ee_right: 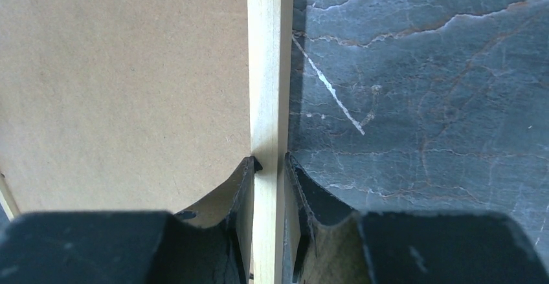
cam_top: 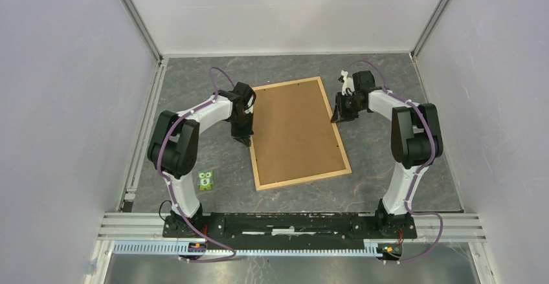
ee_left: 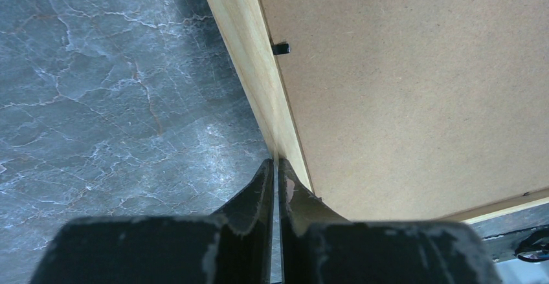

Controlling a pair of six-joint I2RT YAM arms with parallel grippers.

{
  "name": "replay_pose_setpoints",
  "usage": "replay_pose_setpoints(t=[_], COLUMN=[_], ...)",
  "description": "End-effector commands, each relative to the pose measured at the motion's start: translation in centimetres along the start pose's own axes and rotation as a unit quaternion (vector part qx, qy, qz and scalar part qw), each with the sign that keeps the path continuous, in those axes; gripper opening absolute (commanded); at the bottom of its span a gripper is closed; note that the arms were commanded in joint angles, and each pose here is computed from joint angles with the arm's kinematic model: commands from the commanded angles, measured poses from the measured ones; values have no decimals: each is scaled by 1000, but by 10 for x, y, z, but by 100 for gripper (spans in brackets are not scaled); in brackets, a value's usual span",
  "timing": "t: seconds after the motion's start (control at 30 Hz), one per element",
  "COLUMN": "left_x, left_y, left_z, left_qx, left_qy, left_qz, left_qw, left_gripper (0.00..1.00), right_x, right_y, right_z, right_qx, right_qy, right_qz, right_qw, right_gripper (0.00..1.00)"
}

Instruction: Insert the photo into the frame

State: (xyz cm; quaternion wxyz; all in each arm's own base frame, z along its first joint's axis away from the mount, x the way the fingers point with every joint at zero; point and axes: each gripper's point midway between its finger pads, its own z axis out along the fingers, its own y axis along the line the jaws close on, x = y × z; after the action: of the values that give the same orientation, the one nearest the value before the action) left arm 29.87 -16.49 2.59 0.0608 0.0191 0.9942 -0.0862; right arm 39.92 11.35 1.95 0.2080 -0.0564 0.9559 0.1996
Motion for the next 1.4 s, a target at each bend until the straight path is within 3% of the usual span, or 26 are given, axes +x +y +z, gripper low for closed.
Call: replay_pose_setpoints(t=[0.0, 0.37, 0.5, 0.67, 0.8, 1.37], left_x=[9, 10, 11, 12, 11, 11], left_y=[21, 20, 19, 20, 19, 18], left_z=[19, 19, 19, 19, 20, 19], left_qx=[-43, -44, -42, -44, -43, -41], left_qy=[20, 22, 23, 23, 24, 23], left_qz=[33, 35, 37, 37, 38, 39], left_qw=[998, 998, 998, 998, 998, 998], left_gripper=[10, 10, 10, 10, 9, 9], right_x=[61, 82, 78, 25, -7, 9], right_y=[-48, -32, -10, 10, 6, -6], right_z=[20, 36, 41, 9, -19, 5], right_qx=[112, 103, 58, -4, -3, 10], right_qy=[104, 137, 130, 47, -13, 14], right_qz=[-3, -15, -17, -5, -1, 2], right_qw=[988, 985, 990, 999, 1000, 1000], right_gripper=[27, 26, 29, 39, 47, 41])
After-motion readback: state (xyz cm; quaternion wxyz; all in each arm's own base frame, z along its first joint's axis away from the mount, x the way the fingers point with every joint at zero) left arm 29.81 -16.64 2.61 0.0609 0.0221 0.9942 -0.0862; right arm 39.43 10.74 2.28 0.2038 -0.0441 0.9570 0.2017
